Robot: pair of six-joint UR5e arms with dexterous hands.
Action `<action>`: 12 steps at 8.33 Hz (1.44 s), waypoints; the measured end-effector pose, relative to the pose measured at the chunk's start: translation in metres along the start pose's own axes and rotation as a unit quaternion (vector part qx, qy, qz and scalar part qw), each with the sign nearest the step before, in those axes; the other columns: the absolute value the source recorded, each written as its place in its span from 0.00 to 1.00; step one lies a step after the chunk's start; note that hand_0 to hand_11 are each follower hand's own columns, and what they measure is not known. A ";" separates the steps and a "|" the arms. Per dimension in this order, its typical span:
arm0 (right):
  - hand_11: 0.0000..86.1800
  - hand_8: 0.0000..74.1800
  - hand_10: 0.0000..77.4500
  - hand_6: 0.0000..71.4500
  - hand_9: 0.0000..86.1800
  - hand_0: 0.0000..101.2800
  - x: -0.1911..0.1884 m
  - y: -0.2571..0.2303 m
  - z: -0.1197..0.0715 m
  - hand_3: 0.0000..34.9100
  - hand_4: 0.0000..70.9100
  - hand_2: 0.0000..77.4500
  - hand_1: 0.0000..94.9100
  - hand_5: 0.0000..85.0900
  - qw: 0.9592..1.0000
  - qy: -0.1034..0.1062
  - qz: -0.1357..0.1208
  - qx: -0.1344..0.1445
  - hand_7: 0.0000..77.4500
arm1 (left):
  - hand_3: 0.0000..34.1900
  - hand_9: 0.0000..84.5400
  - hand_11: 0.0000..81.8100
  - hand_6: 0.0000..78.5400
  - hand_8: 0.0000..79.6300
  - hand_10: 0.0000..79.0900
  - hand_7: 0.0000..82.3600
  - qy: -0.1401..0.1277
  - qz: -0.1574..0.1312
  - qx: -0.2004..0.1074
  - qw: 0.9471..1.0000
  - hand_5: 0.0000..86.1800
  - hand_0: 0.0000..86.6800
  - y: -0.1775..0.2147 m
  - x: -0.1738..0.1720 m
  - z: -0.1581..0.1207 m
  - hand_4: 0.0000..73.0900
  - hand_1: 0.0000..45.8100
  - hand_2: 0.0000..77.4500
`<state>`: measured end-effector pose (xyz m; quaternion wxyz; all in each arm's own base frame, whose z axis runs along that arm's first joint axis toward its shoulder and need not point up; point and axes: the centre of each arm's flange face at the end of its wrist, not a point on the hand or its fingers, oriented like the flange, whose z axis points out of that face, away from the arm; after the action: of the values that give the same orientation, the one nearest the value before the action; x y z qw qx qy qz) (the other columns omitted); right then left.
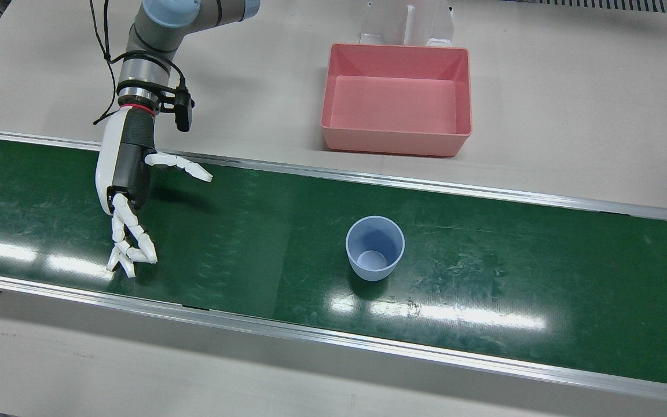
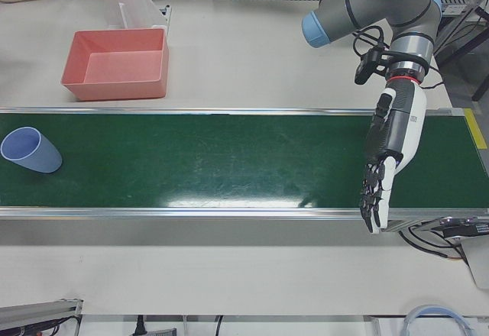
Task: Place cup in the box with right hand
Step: 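Move the open right hand along the belt toward the blue cup, then close the right hand fingers around the blue cup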
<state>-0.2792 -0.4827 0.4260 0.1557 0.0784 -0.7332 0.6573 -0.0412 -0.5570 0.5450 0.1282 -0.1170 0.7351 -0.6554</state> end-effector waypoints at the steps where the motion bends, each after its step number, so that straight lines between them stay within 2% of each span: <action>1: 0.01 0.07 0.01 0.12 0.18 0.46 0.001 -0.001 0.000 0.00 0.05 0.21 0.15 0.04 1.000 0.000 -0.001 0.001 0.50 | 0.00 0.00 0.00 0.01 0.00 0.00 0.00 0.000 0.000 0.000 1.000 0.01 0.00 0.000 0.000 0.000 0.01 0.01 0.01; 4: 0.01 0.07 0.01 0.12 0.18 0.44 0.003 -0.003 0.001 0.00 0.10 0.22 0.13 0.04 1.000 0.001 -0.003 0.003 0.51 | 0.00 0.00 0.00 0.01 0.00 0.00 0.00 0.000 0.000 0.000 1.000 0.00 0.00 0.000 0.000 0.000 0.01 0.01 0.01; 12: 0.01 0.07 0.01 0.12 0.18 0.43 0.010 -0.013 0.004 0.00 0.13 0.24 0.14 0.03 1.000 0.006 -0.014 0.012 0.53 | 0.00 0.00 0.00 0.01 0.00 0.00 0.00 -0.001 0.001 0.000 1.000 0.01 0.00 0.000 -0.001 0.000 0.01 0.01 0.01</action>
<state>-0.2855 -0.4872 0.4409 0.1680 0.0865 -0.7229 0.6646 -0.0405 -0.5571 0.5452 0.1290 -0.1170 0.7350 -0.6554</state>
